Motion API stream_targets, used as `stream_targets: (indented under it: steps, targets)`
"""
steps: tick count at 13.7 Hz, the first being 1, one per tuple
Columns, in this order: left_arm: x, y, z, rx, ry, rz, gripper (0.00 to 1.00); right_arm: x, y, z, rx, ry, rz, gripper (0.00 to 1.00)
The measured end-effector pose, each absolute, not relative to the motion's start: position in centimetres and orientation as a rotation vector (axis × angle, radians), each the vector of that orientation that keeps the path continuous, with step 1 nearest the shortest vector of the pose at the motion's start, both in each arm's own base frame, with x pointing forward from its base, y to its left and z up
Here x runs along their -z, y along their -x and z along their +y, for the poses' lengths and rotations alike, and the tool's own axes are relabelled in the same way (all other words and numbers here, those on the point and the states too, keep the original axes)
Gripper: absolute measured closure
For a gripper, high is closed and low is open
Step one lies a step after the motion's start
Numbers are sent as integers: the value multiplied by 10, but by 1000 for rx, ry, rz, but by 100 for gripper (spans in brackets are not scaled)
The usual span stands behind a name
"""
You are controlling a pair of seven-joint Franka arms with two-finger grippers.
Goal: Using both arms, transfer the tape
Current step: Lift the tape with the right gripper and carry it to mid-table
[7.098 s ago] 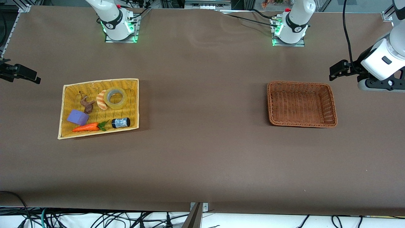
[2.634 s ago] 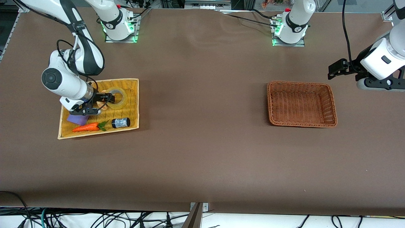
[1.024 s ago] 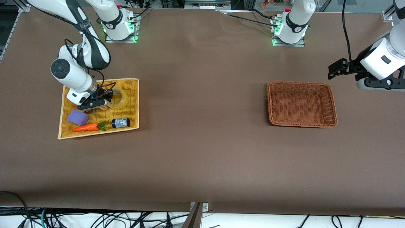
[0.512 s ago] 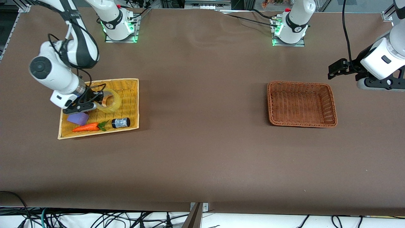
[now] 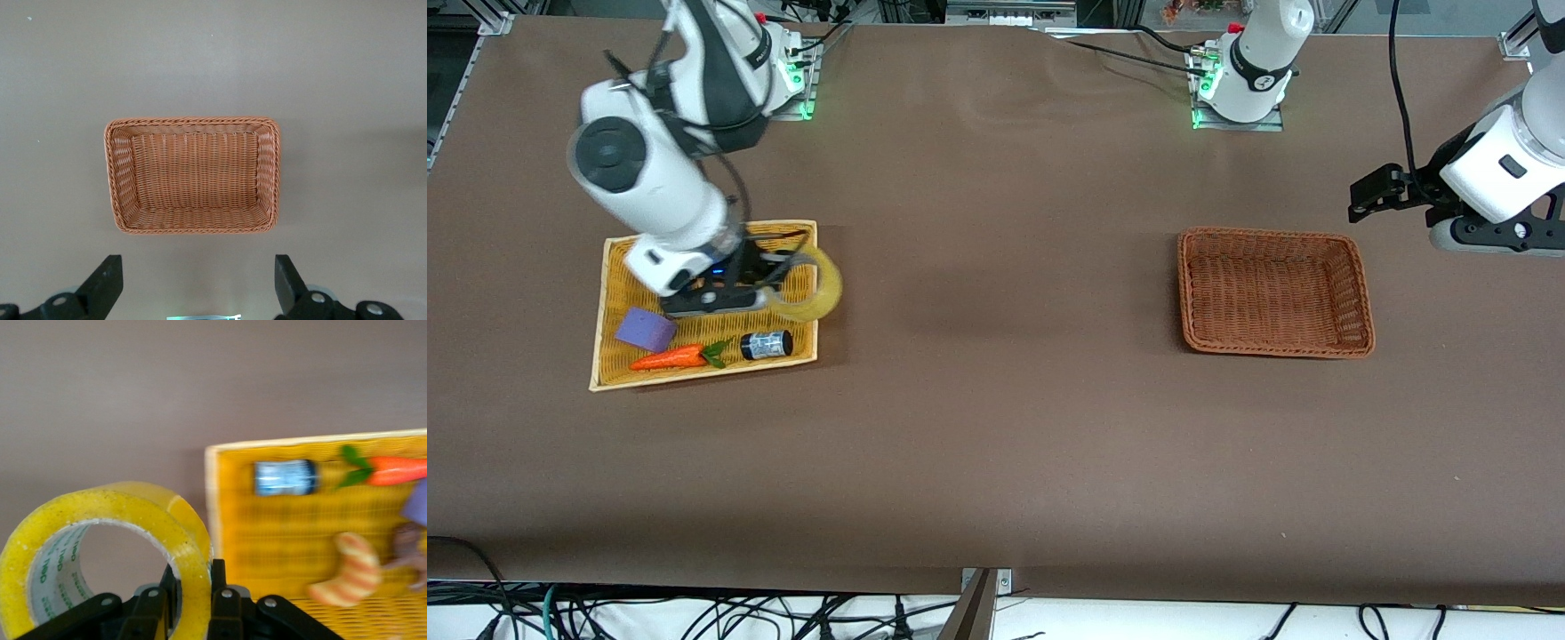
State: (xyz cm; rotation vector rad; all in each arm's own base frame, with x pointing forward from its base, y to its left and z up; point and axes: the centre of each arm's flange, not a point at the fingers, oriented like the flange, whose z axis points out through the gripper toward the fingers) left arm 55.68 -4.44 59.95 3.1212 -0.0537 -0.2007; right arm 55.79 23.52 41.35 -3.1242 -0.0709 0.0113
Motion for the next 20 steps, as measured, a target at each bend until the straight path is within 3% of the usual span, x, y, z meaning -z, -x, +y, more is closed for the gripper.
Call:
stream_targets:
  steps: [7, 20]
  targets:
    - [-600, -556, -44, 200, -3121, -54, 0, -373, -543, 388, -80, 3077, 160, 78]
    - [-600, -556, -46, 201, -3103, -54, 0, -214, -500, 501, -86, 3073, 159, 78]
